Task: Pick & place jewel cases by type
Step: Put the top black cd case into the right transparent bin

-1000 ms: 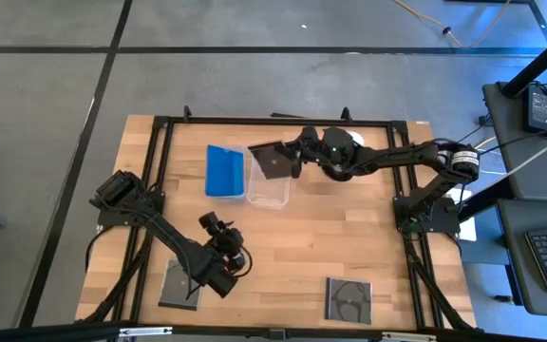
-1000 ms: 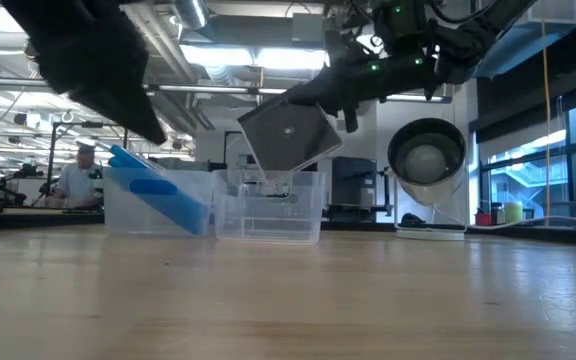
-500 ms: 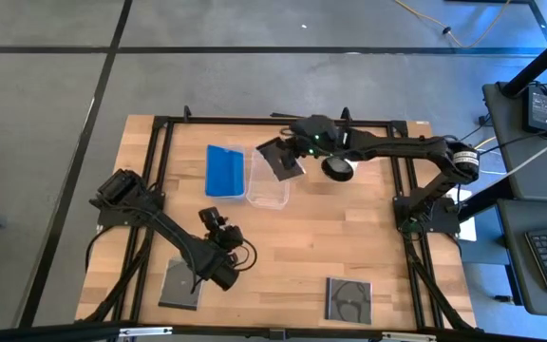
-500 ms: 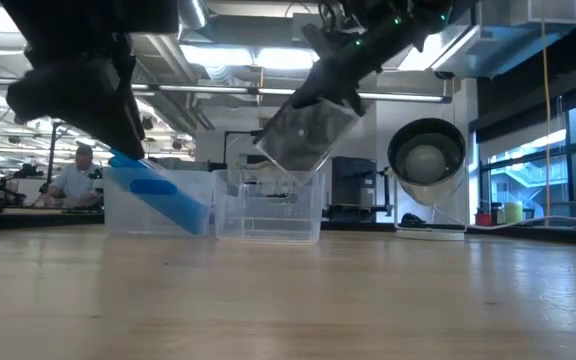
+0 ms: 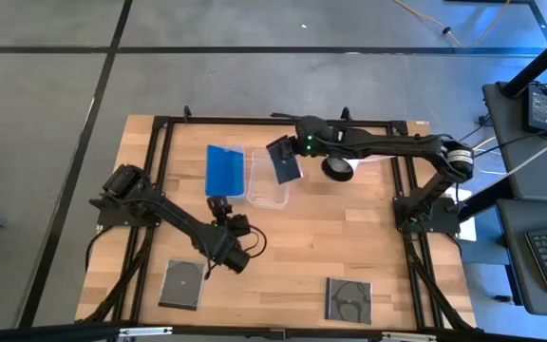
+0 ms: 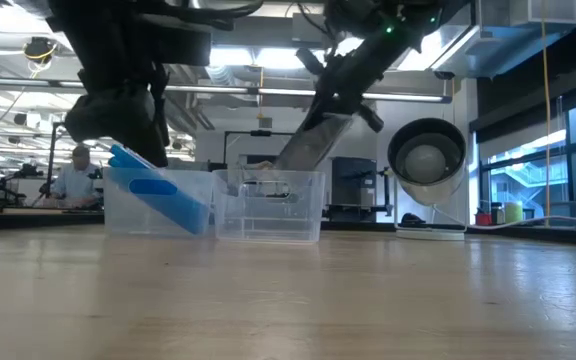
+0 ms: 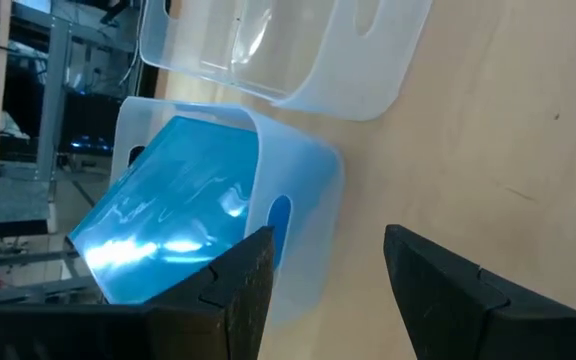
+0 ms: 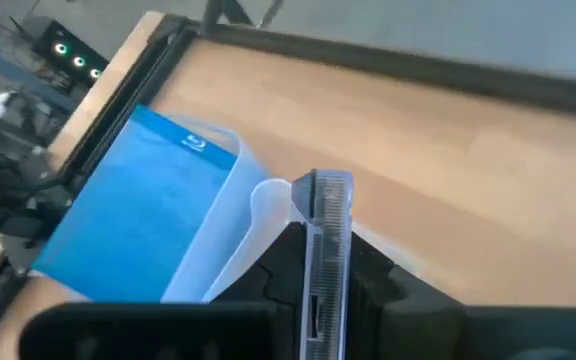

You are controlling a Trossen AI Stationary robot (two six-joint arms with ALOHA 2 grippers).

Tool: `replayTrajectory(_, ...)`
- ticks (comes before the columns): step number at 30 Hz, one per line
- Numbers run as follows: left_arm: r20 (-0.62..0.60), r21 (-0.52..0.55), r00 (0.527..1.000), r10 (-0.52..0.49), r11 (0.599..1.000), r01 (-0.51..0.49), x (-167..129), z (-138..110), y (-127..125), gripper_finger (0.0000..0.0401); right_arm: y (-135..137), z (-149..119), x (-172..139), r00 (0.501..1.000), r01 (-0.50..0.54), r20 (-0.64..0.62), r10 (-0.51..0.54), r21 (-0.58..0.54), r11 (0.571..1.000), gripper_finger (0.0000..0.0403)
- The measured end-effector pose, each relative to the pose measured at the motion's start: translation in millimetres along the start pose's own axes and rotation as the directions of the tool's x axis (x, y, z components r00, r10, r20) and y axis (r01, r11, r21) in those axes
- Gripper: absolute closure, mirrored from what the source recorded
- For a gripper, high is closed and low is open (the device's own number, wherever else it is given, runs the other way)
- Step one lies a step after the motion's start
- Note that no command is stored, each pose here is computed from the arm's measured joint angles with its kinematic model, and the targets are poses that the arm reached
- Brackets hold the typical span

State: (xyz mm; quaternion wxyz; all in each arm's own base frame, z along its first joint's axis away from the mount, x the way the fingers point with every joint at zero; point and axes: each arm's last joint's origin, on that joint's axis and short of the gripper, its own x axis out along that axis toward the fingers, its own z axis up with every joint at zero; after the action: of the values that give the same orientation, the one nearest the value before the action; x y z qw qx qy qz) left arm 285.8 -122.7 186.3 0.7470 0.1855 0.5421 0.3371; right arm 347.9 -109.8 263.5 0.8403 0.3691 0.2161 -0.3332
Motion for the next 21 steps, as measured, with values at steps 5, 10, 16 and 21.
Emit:
replayTrajectory(5, -0.001, -0.002, 1.000, -0.001, 1.000, 0.001, 1, 1, 0, 0.0214, -4, -11, 20, 0.998, 0.023, -0.055, -0.017, 0.115, 0.993, 0.0362)
replayTrajectory(10, 0.004, -0.007, 1.000, -0.005, 1.000, 0.005, 0, 1, 0, 0.0214, -9, -19, 36, 0.995, 0.068, -0.084, -0.052, 0.194, 0.979, 0.0355)
replayTrajectory(16, 0.015, -0.024, 1.000, -0.016, 1.000, 0.017, 0, 2, -2, 0.0214, -14, -31, 57, 0.990, 0.101, -0.116, -0.076, 0.230, 0.968, 0.0353)
replayTrajectory(21, 0.015, -0.024, 1.000, -0.016, 1.000, 0.017, 0, 2, -2, 0.0214, -17, -40, 70, 0.982, 0.085, -0.183, -0.044, 0.227, 0.970, 0.0353)
